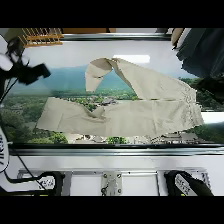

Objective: Fold the clothes and pants, and hang the long-sleeved shirts on hangers.

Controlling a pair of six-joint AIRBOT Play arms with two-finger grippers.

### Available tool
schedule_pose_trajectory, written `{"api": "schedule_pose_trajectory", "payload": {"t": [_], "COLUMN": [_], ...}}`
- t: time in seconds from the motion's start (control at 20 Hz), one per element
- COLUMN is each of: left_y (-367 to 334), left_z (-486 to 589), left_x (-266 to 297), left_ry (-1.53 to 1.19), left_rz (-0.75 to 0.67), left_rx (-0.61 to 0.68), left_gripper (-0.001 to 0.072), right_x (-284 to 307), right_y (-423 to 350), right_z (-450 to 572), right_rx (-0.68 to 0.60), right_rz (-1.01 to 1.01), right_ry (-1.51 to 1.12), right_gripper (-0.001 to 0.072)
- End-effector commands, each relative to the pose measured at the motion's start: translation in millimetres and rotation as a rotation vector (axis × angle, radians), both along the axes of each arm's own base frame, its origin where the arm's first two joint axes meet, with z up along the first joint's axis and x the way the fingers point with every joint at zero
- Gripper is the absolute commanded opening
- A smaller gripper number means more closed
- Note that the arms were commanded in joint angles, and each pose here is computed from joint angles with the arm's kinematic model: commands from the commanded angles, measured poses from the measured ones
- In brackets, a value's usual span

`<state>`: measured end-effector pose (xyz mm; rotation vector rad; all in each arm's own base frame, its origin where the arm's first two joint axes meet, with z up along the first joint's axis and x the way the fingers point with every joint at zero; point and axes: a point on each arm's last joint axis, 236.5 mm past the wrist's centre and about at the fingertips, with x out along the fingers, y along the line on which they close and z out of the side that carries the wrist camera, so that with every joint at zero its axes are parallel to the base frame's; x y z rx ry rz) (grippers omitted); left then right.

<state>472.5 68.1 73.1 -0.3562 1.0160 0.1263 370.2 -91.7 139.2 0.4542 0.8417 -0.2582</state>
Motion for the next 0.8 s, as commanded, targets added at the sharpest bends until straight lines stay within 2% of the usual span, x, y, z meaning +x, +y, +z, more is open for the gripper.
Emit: {"api": "schedule_pose_trajectory", "payload": {"t": [0.0, 0.1, 0.25, 0.45, 0.6, 0.75], "left_y": [56.5, 69.4, 67.5, 56.0, 45.1, 23.8], "left_z": [-72.9, -109.6, -146.4, -175.2, -175.2, -181.1], "left_x": [-97.6, -142.5, -183.7, -206.7, -186.7, -170.4], "left_ry": [0.184, 0.237, 0.255, 0.279, 0.2, 0.199], "left_rz": [0.274, 0.42, 0.611, 0.629, 0.619, 0.549], "left_rx": [-0.106, -0.183, -0.377, -0.44, -0.476, -0.454], "left_gripper": [0.0696, 0.0697, 0.0695, 0.0686, 0.0686, 0.0686], "right_x": [-29.2, -38.0, -39.7, -35.6, -33.7, -33.0], "right_y": [15.1, 26.2, 41.3, 53.6, 60.3, 63.0], "right_z": [-3.5, -7.5, -9.5, -4.8, -1.8, -0.5], "right_rx": [0.005, 0.039, 0.102, 0.153, 0.18, 0.193], "right_rz": [0.032, 0.04, 0.055, 0.077, 0.091, 0.094], "right_ry": [0.01, 0.004, -0.009, -0.034, -0.048, -0.053], "right_gripper": [0.0716, 0.0716, 0.0716, 0.0716, 0.0716, 0.0716]}}
